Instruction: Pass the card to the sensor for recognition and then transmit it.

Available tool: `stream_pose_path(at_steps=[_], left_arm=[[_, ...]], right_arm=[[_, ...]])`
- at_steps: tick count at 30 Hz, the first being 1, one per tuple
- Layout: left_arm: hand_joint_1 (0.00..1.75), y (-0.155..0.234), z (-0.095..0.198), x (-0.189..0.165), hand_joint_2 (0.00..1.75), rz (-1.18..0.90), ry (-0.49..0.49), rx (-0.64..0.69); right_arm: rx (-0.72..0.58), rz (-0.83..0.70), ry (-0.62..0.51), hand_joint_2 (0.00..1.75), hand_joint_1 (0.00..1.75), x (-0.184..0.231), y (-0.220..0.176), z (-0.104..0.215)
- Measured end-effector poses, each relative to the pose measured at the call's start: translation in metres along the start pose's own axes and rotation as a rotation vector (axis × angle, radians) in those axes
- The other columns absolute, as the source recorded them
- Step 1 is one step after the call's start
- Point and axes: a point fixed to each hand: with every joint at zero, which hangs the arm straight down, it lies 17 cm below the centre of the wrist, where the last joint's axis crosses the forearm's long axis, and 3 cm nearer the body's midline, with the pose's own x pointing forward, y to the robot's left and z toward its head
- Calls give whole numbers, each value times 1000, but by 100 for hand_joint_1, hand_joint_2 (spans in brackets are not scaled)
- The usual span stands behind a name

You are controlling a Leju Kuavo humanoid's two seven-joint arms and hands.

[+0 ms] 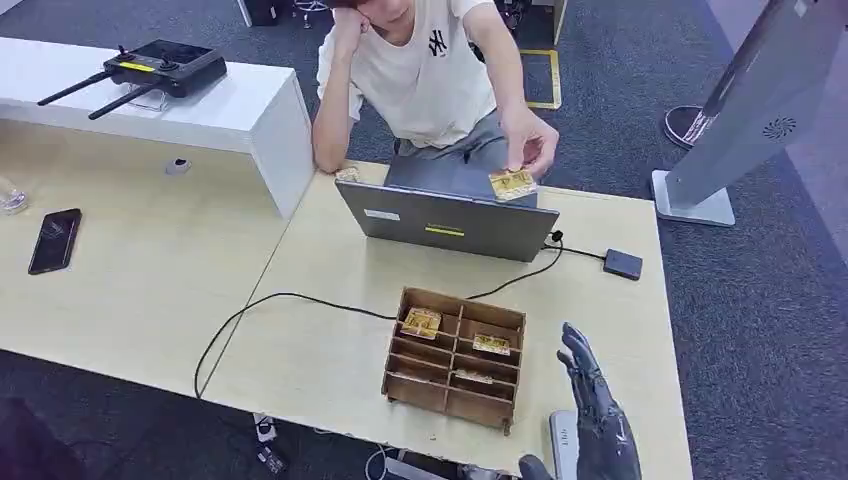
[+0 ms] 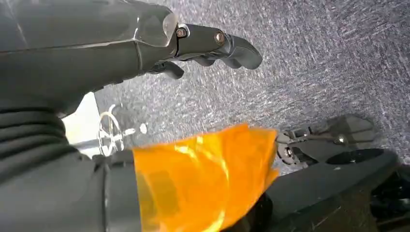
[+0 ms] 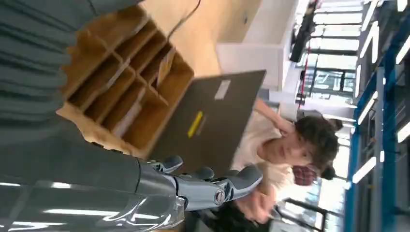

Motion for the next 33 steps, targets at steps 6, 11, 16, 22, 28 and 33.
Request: stream_pose_path(at_steps=[6, 11, 16, 22, 28, 33], left_arm=[[0, -3, 1, 2, 0, -67, -10, -13], [0, -5, 1, 2, 0, -102, -14, -20], [0, -2, 1, 5, 0, -210, -18, -45], [0, 4, 0, 16, 0, -313, -21, -59], [0, 10, 0, 23, 0, -382, -24, -56], [0, 10, 0, 25, 0, -387, -26, -56]], right_arm=[[2, 231, -108, 175, 0, 19, -1, -27], [-9, 333, -161, 175, 0, 28, -3, -37], [-63, 668, -225, 175, 0, 32, -17, -74], [-108, 985, -246, 175, 0, 17, -38, -120], [-146, 1214, -212, 175, 0, -6, -68, -163], [-151, 1239, -209, 175, 0, -7, -72, -169]])
